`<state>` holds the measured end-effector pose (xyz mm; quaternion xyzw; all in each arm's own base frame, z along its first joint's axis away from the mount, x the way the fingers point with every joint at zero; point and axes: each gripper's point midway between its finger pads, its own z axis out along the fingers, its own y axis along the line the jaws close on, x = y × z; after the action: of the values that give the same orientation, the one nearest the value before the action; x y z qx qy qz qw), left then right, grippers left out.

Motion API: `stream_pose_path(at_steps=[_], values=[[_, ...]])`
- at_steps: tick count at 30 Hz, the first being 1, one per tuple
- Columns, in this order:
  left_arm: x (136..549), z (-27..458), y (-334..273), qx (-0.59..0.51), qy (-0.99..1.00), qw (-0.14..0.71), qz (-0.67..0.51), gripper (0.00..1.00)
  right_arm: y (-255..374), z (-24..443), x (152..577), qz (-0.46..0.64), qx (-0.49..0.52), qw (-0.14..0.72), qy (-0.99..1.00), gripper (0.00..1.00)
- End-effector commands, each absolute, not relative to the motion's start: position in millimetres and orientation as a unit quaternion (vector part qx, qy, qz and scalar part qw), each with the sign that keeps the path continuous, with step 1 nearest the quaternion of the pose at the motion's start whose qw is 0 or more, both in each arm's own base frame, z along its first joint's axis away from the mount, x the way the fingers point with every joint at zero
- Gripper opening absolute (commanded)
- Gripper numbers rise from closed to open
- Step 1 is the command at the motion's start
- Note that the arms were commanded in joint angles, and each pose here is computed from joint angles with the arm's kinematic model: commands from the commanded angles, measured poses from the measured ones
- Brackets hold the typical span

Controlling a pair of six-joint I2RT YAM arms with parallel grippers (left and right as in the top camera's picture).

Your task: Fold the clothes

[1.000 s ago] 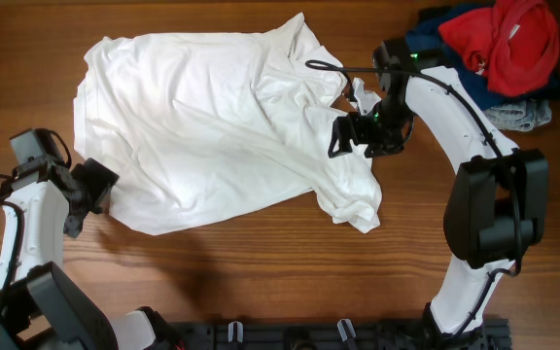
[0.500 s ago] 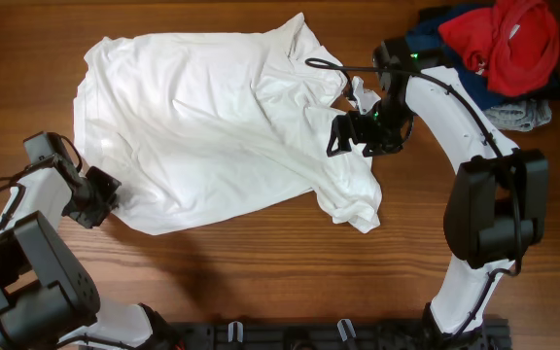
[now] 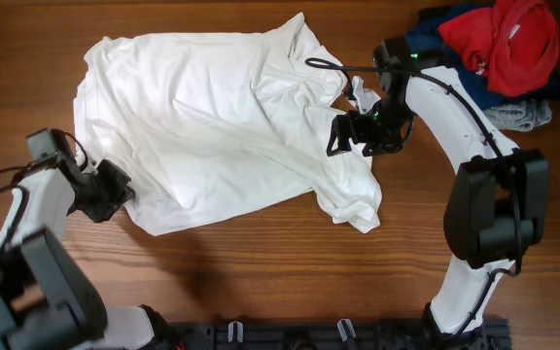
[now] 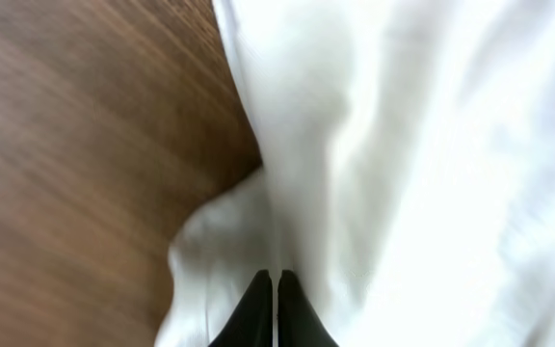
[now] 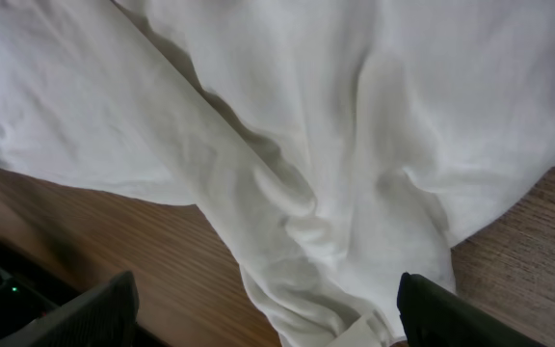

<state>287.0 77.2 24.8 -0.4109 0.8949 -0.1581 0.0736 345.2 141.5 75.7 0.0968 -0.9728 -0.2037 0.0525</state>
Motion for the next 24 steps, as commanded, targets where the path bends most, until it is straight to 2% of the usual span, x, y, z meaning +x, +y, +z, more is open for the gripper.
stream_pose_path(at_steps=[1,7,8,10,12,18,24], values=[[281,76,95,-0.405,0.893,0.147,-0.126,0.04,148,89,350,-0.216,0.11,0.031,-0.97,0.87],[258,110,111,-0.419,0.885,0.19,-0.066,0.04,148,89,351,-0.216,0.111,0.031,-0.97,0.86],[258,110,112,-0.419,0.885,0.19,-0.064,0.12,148,89,351,-0.216,0.111,0.029,-0.97,0.87],[260,103,114,-0.42,0.886,0.183,-0.065,0.41,148,89,352,-0.216,0.111,0.028,-0.97,0.87],[263,93,115,-0.422,0.888,0.168,-0.065,0.51,148,89,352,-0.216,0.112,0.027,-0.97,0.87],[261,32,103,-0.431,0.894,0.073,-0.098,0.45,148,89,352,-0.216,0.111,0.027,-0.97,0.87],[264,3,93,-0.428,0.894,0.033,-0.131,0.46,149,89,357,-0.217,0.113,0.018,-0.969,0.87]])
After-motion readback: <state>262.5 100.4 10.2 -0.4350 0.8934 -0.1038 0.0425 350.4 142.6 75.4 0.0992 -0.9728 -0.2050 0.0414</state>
